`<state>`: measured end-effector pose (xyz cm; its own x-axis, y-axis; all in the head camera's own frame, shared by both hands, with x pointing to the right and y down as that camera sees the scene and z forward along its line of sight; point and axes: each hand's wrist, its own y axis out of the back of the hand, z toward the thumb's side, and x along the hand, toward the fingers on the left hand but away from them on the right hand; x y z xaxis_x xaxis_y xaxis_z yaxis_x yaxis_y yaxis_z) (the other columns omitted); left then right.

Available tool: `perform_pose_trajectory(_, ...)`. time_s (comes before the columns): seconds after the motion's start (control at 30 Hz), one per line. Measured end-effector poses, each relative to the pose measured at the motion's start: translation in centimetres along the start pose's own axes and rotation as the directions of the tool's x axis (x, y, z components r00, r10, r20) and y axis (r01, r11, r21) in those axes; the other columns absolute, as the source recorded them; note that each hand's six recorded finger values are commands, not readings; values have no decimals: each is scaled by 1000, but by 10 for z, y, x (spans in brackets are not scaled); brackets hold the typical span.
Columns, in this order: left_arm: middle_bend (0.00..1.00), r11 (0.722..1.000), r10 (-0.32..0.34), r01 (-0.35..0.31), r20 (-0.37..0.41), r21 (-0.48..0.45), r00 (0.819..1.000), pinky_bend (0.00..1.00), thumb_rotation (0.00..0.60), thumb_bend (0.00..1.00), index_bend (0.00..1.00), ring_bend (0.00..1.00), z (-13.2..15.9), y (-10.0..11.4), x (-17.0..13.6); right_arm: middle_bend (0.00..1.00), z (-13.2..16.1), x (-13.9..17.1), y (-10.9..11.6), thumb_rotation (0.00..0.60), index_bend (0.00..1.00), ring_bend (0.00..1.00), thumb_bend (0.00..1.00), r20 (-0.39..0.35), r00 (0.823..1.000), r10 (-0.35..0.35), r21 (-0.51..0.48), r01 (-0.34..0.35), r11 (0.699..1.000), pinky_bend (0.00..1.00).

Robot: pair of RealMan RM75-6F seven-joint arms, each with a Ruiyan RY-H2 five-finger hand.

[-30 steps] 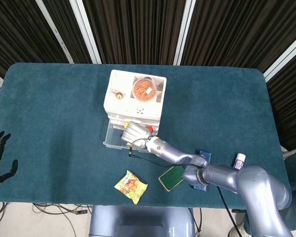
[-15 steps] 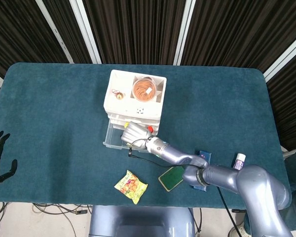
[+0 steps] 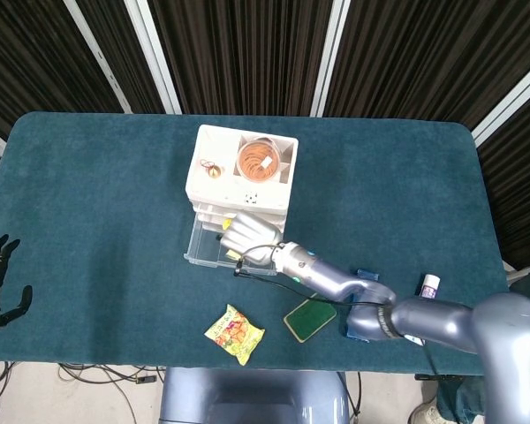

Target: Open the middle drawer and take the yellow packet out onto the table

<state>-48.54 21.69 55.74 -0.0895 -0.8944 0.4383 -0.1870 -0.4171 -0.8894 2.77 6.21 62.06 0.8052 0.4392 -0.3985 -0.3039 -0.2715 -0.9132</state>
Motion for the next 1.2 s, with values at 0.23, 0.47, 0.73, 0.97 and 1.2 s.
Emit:
perform_pose_trajectory(0.23,5,1000,2,-2,-1,1,1000,0,600,438,72,0,0,0,0,887,-30,44,22,600,574,1000,379,64,998,-25,-10,25,1000,1000)
perform_pose_trajectory(0.47,5,1000,1,-1,4,2,1000,0,600,438,72,0,1,0,0,893,-61,99,8,600,577,1000,376,154,987,36,-10,-35,999,1000)
perform_pose_trajectory(0.73,5,1000,-2,2,11,3,1000,0,600,438,73,0,3,0,-1,910,-77,130,-45,600,578,1000,365,223,962,158,-26,-156,987,1000)
perform_pose_trajectory(0.97,5,1000,-1,1,10,2,1000,0,600,438,72,0,2,0,-1,910,-77,118,-88,600,578,1000,358,245,941,234,-86,-219,972,1000)
perform_pose_trajectory(1.2,5,1000,2,-2,10,0,1000,0,600,438,72,0,2,1,-1,904,-76,98,-119,600,435,1000,317,252,920,301,-110,-282,953,1000)
